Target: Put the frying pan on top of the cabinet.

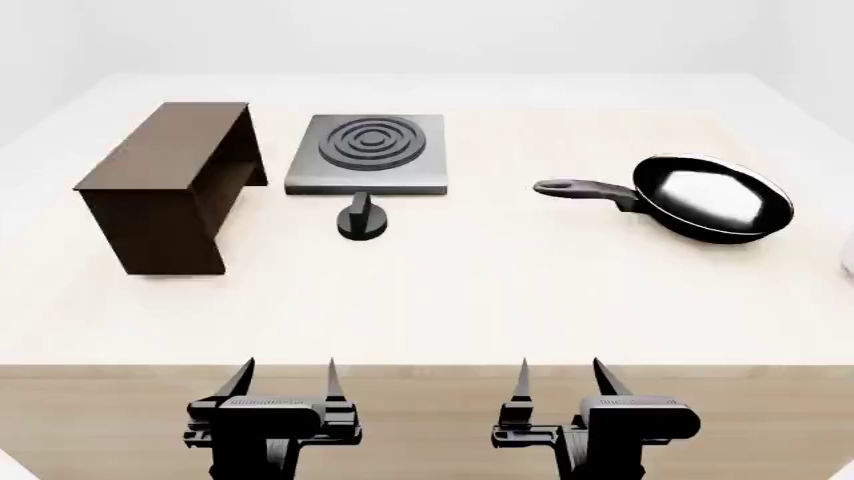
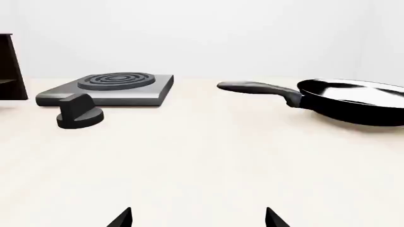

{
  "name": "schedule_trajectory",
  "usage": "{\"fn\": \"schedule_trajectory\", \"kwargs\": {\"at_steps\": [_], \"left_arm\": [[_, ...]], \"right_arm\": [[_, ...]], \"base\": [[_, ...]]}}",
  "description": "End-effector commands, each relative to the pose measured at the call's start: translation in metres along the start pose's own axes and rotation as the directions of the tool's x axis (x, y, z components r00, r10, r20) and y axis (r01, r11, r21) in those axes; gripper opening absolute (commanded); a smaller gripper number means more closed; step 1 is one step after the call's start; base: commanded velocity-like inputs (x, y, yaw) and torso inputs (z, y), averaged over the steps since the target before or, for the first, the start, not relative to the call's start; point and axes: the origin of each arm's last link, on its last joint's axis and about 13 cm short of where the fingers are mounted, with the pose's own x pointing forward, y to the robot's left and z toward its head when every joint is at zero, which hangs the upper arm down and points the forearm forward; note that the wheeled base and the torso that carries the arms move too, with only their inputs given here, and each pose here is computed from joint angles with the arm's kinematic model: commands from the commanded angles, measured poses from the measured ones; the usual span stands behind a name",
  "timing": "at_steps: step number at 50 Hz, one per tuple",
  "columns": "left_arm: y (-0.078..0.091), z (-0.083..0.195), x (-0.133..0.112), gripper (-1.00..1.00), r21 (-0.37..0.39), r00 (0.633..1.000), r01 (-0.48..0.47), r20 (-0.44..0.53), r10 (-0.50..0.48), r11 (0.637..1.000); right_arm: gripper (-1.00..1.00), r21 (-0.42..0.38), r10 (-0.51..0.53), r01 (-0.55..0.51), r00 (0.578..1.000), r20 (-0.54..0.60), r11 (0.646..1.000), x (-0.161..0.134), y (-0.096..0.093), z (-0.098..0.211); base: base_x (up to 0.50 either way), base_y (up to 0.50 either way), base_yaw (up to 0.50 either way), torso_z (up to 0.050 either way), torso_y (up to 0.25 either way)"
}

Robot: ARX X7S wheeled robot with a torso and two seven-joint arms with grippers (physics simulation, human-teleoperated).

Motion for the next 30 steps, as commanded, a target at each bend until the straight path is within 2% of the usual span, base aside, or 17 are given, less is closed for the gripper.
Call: {"fn": "schedule_trajectory", "kwargs": {"at_steps": [1,8,10,13,30], "left_arm": [[-0.001,0.002,0.0,1.0,-0.002,1.0,0.005,0.004,-0.005,1.0],[0.001,0.002,0.001,1.0,0.0,1.0,0.011,-0.004,-0.011,1.0],[0.003,0.002,0.002,1.0,-0.017,1.0,0.0,-0.011,0.0,1.0],[0.003,0.004,0.003,1.0,-0.014,1.0,-0.006,-0.004,0.006,1.0],[0.003,0.003,0.005,1.0,-0.004,1.0,0.005,-0.017,-0.006,1.0]], "right_arm": [[1.0,-0.004,-0.001,0.001,1.0,0.003,1.0,0.0,0.0,0.002],[1.0,-0.005,0.005,-0.005,1.0,0.022,1.0,0.002,0.001,0.009],[1.0,0.038,0.026,-0.027,1.0,0.005,0.999,0.001,0.001,0.01],[1.0,0.014,0.019,-0.019,1.0,0.01,1.0,0.001,0.001,0.01],[1.0,0.012,0.011,-0.011,1.0,0.015,1.0,0.001,-0.001,0.014]], "base": [[0.0,0.0,0.0,0.0,0.0],[0.0,0.0,0.0,0.0,0.0],[0.0,-0.15,0.0,0.0,0.0],[0.0,-0.5,0.0,0.0,0.0],[0.0,-0.5,0.0,0.0,0.0]]}}
